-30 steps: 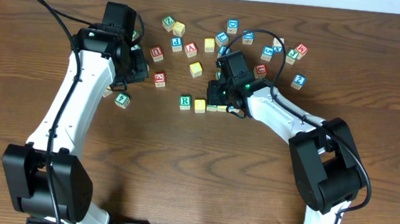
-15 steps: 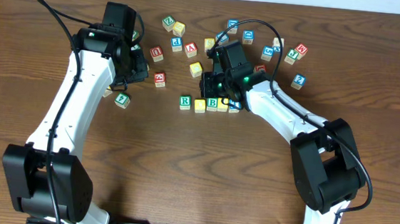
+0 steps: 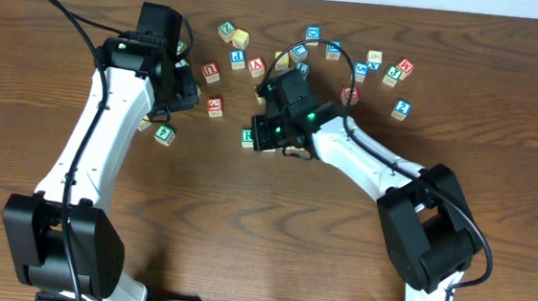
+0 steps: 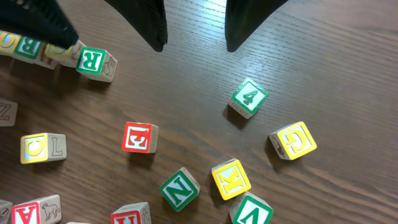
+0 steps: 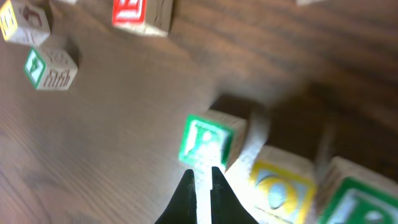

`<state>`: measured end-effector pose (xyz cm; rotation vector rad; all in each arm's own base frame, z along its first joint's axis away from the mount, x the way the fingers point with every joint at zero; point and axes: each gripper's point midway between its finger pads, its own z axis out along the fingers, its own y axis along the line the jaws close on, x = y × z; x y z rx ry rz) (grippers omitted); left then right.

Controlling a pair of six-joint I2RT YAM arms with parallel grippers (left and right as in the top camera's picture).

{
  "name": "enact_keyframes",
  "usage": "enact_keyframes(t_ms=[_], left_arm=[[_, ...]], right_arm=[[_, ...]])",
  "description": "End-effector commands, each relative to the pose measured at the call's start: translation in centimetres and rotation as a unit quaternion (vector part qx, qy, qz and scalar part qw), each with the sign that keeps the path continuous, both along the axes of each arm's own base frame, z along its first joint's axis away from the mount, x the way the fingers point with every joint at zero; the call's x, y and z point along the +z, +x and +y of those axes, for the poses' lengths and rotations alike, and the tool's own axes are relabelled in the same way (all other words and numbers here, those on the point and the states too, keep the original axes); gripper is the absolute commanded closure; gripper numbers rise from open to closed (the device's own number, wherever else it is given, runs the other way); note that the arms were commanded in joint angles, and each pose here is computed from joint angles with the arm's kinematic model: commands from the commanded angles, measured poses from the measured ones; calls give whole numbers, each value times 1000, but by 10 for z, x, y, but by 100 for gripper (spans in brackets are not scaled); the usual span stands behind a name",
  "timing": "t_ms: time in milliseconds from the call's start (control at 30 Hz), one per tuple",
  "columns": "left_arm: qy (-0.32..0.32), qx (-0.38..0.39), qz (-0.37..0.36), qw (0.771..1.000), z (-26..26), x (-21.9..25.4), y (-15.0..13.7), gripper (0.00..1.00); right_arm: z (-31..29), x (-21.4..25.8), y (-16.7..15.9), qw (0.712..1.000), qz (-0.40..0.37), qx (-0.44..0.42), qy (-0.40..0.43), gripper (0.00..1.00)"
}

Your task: Spell out ROBOT

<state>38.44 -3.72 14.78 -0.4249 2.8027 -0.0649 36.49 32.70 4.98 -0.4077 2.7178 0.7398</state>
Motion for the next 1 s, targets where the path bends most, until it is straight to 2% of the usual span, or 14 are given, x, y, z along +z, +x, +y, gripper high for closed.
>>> enact_keyframes(t_ms=[0,300,967], left_arm=[[8,7,6,1000,5,-4,-1,69],[8,7,6,1000,5,-4,-1,69],[8,7,8,1000,4,-4,-2,69]], right_arm=[[3,-8,-2,1000,1,1,-15,96],[-8,-16,-3,999,7,-12,-45,97],[-5,-20,-12,998,10,-5,-57,94]])
